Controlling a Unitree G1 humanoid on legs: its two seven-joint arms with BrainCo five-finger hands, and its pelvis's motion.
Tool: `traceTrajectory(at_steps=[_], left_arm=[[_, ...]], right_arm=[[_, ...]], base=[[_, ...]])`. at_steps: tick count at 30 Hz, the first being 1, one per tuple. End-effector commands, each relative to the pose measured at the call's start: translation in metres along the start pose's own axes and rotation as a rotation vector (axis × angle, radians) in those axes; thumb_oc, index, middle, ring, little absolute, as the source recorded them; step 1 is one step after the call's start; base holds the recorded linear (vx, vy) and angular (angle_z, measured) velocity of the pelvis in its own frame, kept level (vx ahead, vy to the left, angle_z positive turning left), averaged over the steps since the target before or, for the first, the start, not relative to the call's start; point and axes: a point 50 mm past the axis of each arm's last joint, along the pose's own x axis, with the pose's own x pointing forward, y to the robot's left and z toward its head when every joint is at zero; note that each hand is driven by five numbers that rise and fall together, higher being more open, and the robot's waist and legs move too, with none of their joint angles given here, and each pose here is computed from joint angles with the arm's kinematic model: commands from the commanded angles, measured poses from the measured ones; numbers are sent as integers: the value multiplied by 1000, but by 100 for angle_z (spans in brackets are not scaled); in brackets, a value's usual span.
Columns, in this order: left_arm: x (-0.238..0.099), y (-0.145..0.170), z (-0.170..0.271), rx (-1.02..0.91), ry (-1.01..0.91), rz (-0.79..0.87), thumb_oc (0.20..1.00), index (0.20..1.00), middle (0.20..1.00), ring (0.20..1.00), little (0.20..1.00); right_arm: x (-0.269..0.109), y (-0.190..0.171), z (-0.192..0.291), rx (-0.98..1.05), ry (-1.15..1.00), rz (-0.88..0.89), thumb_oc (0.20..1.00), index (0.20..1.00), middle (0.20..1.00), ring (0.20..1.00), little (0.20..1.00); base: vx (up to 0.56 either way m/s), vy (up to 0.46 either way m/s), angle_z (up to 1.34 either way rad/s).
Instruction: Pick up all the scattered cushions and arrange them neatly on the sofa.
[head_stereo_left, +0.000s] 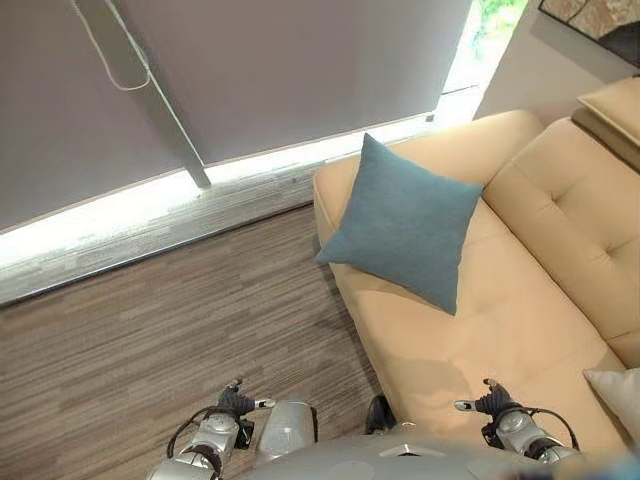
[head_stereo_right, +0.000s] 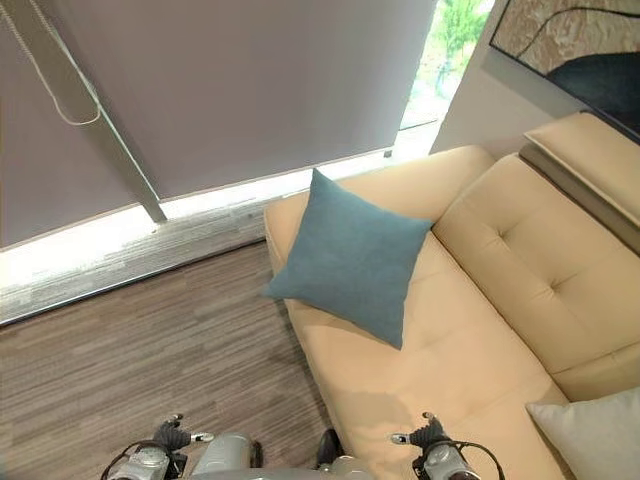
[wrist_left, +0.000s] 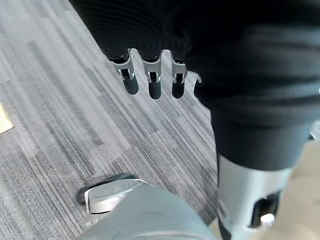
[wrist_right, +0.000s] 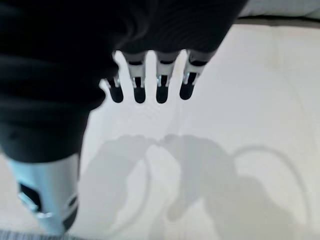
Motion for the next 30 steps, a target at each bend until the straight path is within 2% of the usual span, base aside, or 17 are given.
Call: traceTrajectory(at_steps=[1,5,12,18,24,30], left_arm=[[0,3,1,42,-14,-6,1000,1000,1000,1000,1000],[-2,4,-14,36,36,-7,1000,1000,1000,1000,1000],[0,29,-12,9,27,69,1000,1000,1000,1000,1000],[-2,27,-19,1,48,65,1000,1000,1000,1000,1000],[-1,17,-11,12,21,31,1000,1000,1000,1000,1000],[1,15,0,-73,-16,45,1000,1000,1000,1000,1000]], right_arm=[[1,-6,-1,5,6,-36,1000,1000,1000,1000,1000],[0,-1,-4,32,20,-23,1000,1000,1000,1000,1000],[2,-1,25,33,-76,-22,1000,1000,1000,1000,1000],[2,-6,21,-6,-67,-32,1000,1000,1000,1000,1000],[2,-10,14,52,-54,-48,1000,1000,1000,1000,1000],[3,-23,21,112,-88,-97,1000,1000,1000,1000,1000]], base=[[178,148,-12],[241,255,-56],[147,285,-43],[134,13,-37],[97,-121,33],[110,20,-5]])
